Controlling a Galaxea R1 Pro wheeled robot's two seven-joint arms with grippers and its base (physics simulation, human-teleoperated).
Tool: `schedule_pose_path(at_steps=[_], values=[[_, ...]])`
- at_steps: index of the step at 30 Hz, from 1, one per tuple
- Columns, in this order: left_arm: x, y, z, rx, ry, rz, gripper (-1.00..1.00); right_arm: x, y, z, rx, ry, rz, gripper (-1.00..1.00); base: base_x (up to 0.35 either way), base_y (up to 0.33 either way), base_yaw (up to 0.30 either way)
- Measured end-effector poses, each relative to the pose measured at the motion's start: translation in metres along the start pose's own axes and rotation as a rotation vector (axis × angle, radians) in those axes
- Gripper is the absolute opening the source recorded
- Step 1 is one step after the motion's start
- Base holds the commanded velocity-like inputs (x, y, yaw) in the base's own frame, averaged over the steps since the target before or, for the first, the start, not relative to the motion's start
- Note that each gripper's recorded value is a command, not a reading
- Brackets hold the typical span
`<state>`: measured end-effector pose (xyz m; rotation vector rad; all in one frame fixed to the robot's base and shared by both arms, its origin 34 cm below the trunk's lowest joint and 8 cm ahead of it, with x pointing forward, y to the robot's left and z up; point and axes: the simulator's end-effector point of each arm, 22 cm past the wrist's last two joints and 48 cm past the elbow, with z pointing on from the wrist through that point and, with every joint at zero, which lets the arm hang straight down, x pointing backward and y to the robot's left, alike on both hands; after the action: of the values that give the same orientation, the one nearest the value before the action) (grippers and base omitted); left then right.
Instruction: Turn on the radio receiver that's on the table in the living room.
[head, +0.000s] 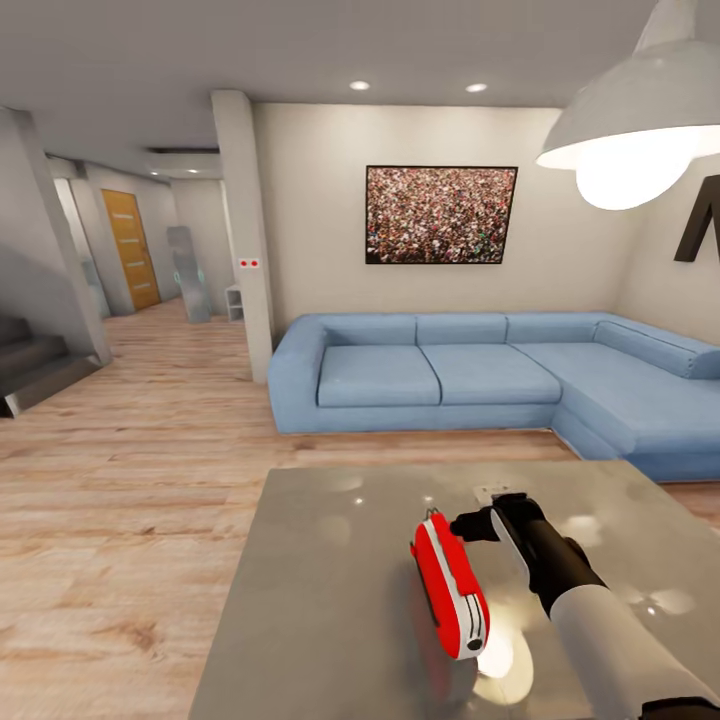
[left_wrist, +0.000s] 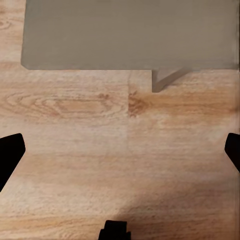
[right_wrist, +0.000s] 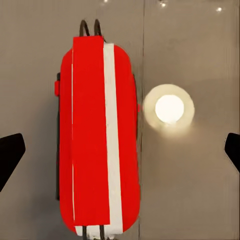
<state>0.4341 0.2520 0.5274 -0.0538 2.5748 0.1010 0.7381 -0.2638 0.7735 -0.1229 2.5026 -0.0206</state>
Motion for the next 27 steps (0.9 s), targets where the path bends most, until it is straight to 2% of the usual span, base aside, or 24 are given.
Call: schedule_pose_path(at_steps=[15, 20, 27], values=[[0.0, 0.004, 0.0, -0.007, 0.001, -0.01, 1.0, 0.0, 0.008, 0.001, -0.007, 0.002, -0.019, 1.0, 0.03, -0.023, 0.0], [0.0, 0.003, 0.0, -0.006, 0.001, -0.009, 1.0, 0.002, 0.024, 0.002, -0.012, 0.007, -0.083, 1.0, 0.0, 0.0, 0.0], [0.0, 0.003, 0.0, -0.006, 0.001, -0.009, 1.0, 0.003, 0.027, 0.002, -0.013, 0.008, -0.098, 1.0, 0.0, 0.002, 0.0]])
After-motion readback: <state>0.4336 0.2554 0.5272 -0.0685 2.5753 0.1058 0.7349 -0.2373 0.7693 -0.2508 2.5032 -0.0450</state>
